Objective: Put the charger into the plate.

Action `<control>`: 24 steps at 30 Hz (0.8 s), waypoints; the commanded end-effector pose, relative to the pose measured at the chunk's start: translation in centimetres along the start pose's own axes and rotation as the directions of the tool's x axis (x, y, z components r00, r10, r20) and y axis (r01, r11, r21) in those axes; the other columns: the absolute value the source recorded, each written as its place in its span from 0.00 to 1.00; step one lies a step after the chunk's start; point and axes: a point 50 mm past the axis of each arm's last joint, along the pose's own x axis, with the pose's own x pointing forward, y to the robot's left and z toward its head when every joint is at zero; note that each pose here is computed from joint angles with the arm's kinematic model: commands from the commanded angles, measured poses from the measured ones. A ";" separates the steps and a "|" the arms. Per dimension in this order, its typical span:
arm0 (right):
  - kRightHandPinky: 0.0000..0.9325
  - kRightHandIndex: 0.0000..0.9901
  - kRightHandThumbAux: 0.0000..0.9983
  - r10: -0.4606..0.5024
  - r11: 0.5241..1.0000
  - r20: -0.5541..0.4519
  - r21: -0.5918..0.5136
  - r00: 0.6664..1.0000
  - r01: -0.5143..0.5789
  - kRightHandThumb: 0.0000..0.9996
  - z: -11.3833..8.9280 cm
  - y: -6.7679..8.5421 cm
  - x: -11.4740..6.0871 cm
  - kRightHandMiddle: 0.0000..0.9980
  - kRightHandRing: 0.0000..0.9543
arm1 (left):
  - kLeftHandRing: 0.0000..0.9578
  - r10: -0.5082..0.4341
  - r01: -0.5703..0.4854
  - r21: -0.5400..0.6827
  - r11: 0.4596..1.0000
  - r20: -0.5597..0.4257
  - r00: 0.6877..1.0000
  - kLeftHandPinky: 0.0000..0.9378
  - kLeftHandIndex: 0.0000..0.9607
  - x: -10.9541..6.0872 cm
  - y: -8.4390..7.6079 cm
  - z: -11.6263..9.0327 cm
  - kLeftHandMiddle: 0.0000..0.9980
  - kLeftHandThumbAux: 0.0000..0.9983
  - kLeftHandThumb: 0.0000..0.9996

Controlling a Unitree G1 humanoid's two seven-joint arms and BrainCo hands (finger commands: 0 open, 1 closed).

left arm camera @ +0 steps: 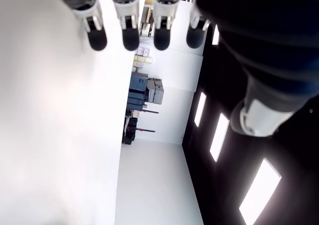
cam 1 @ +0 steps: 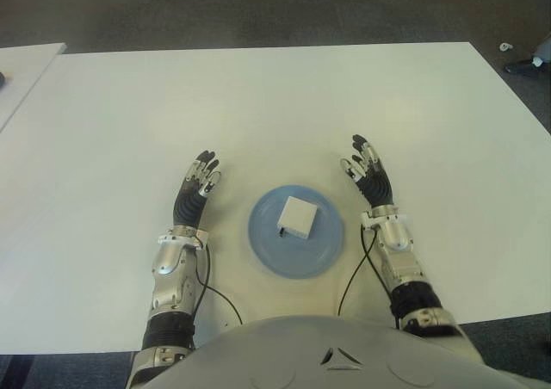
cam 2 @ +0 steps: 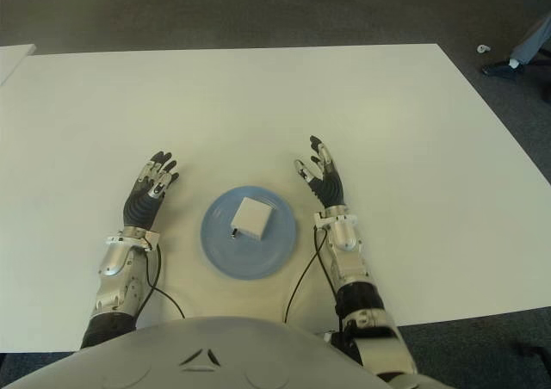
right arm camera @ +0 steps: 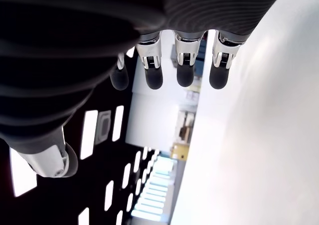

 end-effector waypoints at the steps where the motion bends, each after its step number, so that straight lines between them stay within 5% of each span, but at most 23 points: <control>1: 0.00 0.00 0.60 0.002 1.000 -0.186 0.023 0.983 0.002 0.03 -2.2 1.0 -4.3 0.00 0.00 | 0.08 0.023 -0.023 -0.003 1.000 -0.073 0.997 0.09 0.06 -0.7 0.7 -1.1 0.08 0.60 0.02; 24: 0.00 0.00 0.65 -0.046 0.994 -0.241 0.083 0.969 0.068 0.11 -1.5 1.7 -5.6 0.00 0.00 | 0.08 0.023 -0.023 -0.001 1.000 -0.082 0.996 0.09 0.06 -0.3 1.6 -0.8 0.08 0.62 0.02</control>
